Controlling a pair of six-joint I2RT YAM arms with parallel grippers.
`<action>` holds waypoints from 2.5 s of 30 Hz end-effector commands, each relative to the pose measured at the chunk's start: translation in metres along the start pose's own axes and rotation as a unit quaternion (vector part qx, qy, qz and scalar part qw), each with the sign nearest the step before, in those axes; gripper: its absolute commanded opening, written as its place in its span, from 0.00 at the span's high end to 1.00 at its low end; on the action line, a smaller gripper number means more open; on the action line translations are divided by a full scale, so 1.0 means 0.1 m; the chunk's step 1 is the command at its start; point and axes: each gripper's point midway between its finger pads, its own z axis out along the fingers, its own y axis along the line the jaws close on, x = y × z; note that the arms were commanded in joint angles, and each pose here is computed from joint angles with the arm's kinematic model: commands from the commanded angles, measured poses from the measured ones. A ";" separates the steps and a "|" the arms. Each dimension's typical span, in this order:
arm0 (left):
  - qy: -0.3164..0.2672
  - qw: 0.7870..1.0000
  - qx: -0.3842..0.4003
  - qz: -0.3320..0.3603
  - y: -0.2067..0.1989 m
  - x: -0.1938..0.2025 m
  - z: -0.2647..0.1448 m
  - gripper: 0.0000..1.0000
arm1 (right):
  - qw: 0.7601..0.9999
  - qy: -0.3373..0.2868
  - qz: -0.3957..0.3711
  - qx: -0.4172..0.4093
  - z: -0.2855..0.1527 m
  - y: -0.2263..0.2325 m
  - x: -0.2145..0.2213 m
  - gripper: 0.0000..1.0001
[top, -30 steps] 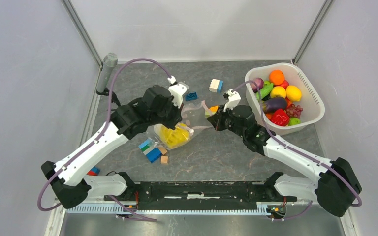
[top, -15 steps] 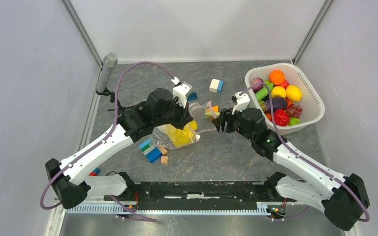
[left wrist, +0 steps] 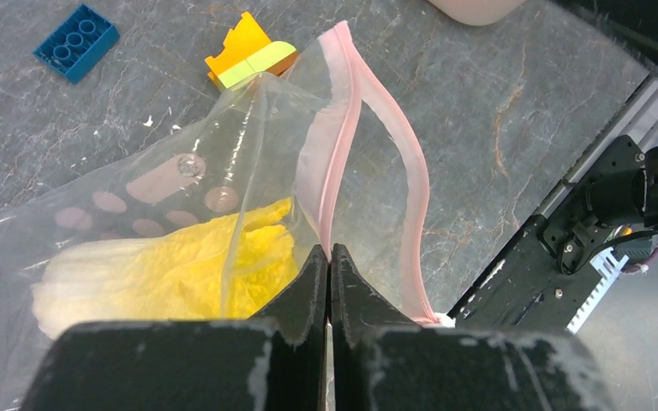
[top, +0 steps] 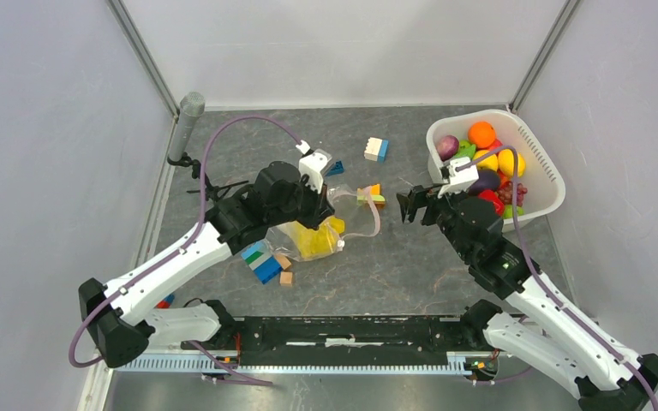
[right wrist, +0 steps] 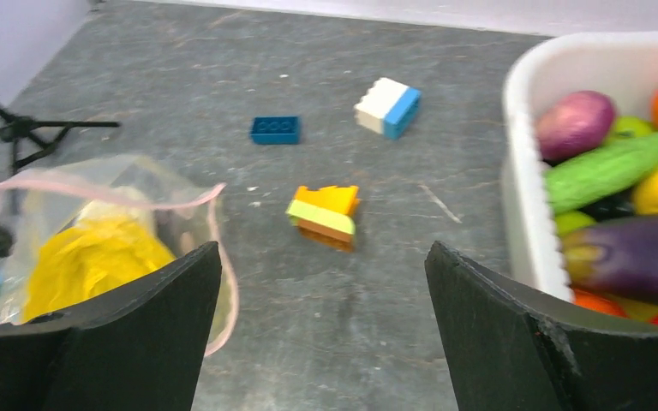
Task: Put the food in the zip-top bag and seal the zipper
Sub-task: Adjust the zipper food storage bag at the center of the board, then pick up the fake fruit from the bin.
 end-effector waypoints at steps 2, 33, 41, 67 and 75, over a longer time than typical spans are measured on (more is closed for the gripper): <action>-0.041 0.999 0.005 -0.016 -0.04 -0.15 -0.06 0.98 | 0.989 -0.019 -0.040 0.138 -0.12 -0.49 -0.31 0.07; -0.032 0.999 0.015 -0.008 -0.06 -0.07 -0.11 0.98 | 0.910 0.216 0.105 0.338 -0.18 -2.47 0.98 0.02; -0.034 0.999 0.012 -0.005 -0.05 -0.09 -0.14 0.98 | 0.915 0.209 0.138 0.316 -0.10 -2.39 1.08 0.19; -0.034 0.999 0.017 -0.015 -0.07 -0.06 -0.12 0.98 | 0.973 0.025 0.103 0.203 -0.19 -1.85 0.07 0.48; -0.033 0.999 0.020 -0.017 -0.08 -0.06 -0.10 0.98 | 0.986 -0.021 0.097 0.135 -0.21 -1.55 -0.29 0.49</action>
